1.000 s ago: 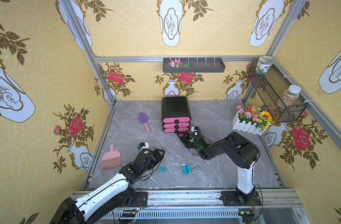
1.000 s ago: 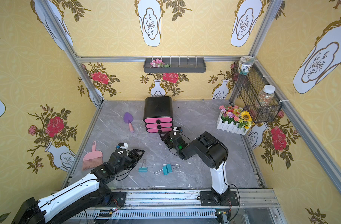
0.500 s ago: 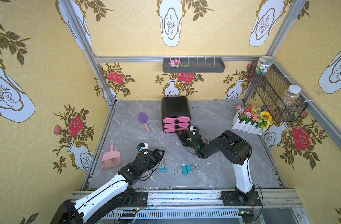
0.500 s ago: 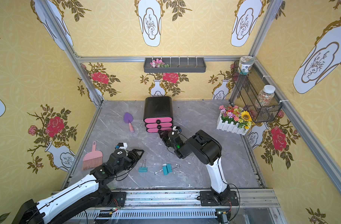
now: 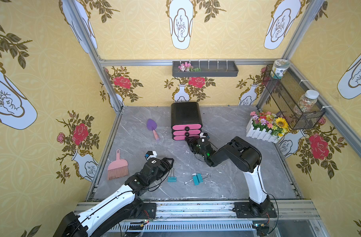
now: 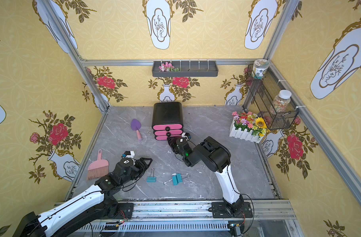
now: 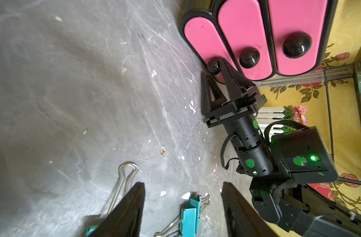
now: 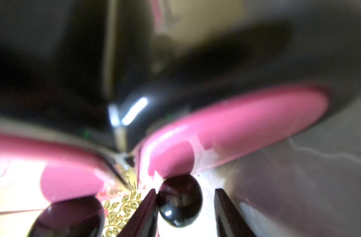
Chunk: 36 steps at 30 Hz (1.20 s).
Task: Put the binder clips in the drawer according to color
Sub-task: Open the drawer in the storage box.
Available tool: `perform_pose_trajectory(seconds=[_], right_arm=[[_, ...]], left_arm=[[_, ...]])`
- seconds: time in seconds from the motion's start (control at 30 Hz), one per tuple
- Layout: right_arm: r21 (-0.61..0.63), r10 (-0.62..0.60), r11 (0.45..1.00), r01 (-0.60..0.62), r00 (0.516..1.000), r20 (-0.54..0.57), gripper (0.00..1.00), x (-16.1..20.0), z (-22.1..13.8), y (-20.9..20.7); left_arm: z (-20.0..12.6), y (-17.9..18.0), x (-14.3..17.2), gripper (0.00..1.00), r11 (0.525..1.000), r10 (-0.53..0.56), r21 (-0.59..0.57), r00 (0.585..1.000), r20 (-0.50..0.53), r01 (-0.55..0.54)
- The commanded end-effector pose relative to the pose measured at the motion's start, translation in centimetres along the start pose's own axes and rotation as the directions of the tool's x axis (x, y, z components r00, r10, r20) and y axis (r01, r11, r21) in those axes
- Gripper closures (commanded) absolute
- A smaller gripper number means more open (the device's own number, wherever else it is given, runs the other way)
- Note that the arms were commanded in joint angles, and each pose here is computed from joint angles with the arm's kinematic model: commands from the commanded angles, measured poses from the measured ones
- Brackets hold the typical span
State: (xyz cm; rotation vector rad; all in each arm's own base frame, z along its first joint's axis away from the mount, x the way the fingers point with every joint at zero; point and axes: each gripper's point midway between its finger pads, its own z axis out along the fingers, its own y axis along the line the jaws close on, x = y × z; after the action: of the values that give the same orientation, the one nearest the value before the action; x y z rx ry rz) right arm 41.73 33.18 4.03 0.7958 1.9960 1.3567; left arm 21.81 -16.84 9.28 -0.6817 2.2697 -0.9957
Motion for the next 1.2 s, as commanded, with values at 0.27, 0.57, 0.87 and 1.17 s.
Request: perform_pose_trajectory(seconds=[0.27, 0.57, 0.87, 1.17], right_arm=[[-0.029, 0.045, 0.999, -0.044, 0.998, 0.054, 0.62, -0.4, 0.3, -0.9], [-0.017, 0.046, 0.999, -0.045, 0.997, 0.054, 0.73, -0.2, -0.2, -1.4], [-0.001, 0.038, 0.999, -0.038, 0.999, 0.033, 0.75, 1.4, -2.1, -2.2], [-0.010, 0.064, 0.998, -0.064, 0.998, 0.009, 0.76, 3.4, -4.4, -2.7]], left_arm=[[-0.1, 0.4, 0.2, 0.35, 1.000, 0.017, -0.007, 1.000, -0.009, -0.017], [-0.2, 0.2, 0.1, 0.35, 1.000, 0.017, -0.002, 1.000, -0.006, -0.017], [-0.3, 0.0, 0.0, 0.35, 1.000, 0.015, 0.004, 1.000, -0.001, -0.015], [-0.6, -0.3, -0.2, 0.35, 1.000, 0.012, 0.017, 1.000, 0.005, -0.012]])
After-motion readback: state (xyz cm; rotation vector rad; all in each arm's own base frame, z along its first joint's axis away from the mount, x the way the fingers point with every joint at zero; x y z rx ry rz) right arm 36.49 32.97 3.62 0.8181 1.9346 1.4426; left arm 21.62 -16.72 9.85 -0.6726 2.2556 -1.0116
